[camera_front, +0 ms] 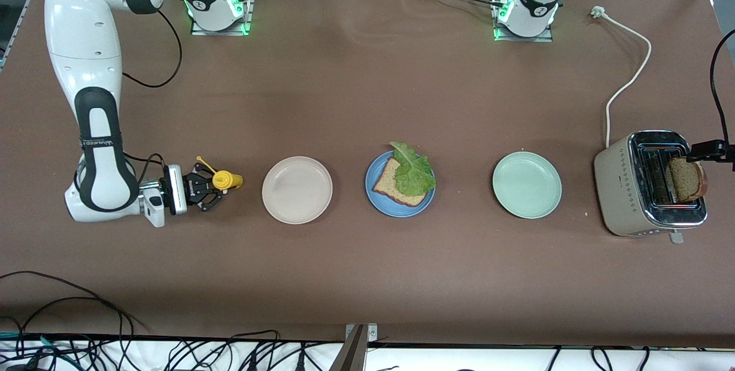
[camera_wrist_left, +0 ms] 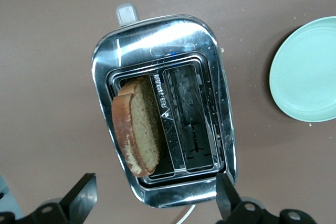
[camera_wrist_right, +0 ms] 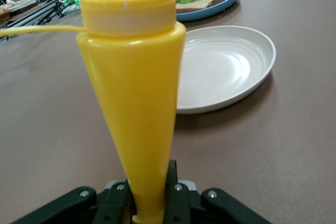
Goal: Make sandwich in blue plate with both arms
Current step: 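Open the right gripper while the left gripper grasps the toaster bread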
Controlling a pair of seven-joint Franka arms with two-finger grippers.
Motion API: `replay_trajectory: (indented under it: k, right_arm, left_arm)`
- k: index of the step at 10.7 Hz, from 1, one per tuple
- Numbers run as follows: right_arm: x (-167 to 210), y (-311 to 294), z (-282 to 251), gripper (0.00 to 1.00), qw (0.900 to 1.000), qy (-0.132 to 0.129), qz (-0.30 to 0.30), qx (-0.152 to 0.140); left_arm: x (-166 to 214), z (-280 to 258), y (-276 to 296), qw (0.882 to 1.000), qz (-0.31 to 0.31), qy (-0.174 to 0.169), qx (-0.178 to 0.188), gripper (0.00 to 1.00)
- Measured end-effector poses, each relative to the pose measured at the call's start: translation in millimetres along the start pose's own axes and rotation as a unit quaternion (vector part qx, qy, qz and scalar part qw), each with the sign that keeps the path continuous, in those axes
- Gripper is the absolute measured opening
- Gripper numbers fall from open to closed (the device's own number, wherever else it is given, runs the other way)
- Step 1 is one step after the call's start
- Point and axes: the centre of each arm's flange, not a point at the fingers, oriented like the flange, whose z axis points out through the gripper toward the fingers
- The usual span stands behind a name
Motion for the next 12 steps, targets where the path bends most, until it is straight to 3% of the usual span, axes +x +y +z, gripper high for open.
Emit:
replay_trajectory:
  k: [3,5,6,9,11,12]
  right_arm:
    - [-6.7,4.4,-2.8,0.21,1.0,0.0,-0.002,-0.004]
    - [-7.9,4.2,-5.4,0.2,1.0,0.0,-0.001,-0.006]
    - [-7.9,4.3,-5.7,0.26,1.0,0.0,-0.001,-0.006]
    - [-8.6,4.2,-6.8,0.63,1.0,0.0,-0.002,-0.007]
    - [-9.9,3.8,-9.1,0.91,1.0,0.001,-0.001,-0.009]
    - [-10.4,3.9,-11.3,1.0,1.0,0.001,-0.001,-0.011]
  left_arm:
    - [4.4,17.8,-12.7,1.0,-0.028,0.004,-0.001,0.99]
    - [1.8,40.2,-30.7,0.997,-0.059,0.012,-0.038,0.99]
    - [0.2,50.1,-37.7,0.996,-0.072,0.011,-0.051,0.98]
    - [3.8,65.9,-39.0,0.991,-0.105,0.012,-0.08,0.91]
    - [2.5,67.5,-37.6,0.991,-0.108,0.003,-0.084,0.7]
    - [1.6,68.7,-37.1,0.99,-0.108,-0.001,-0.087,0.53]
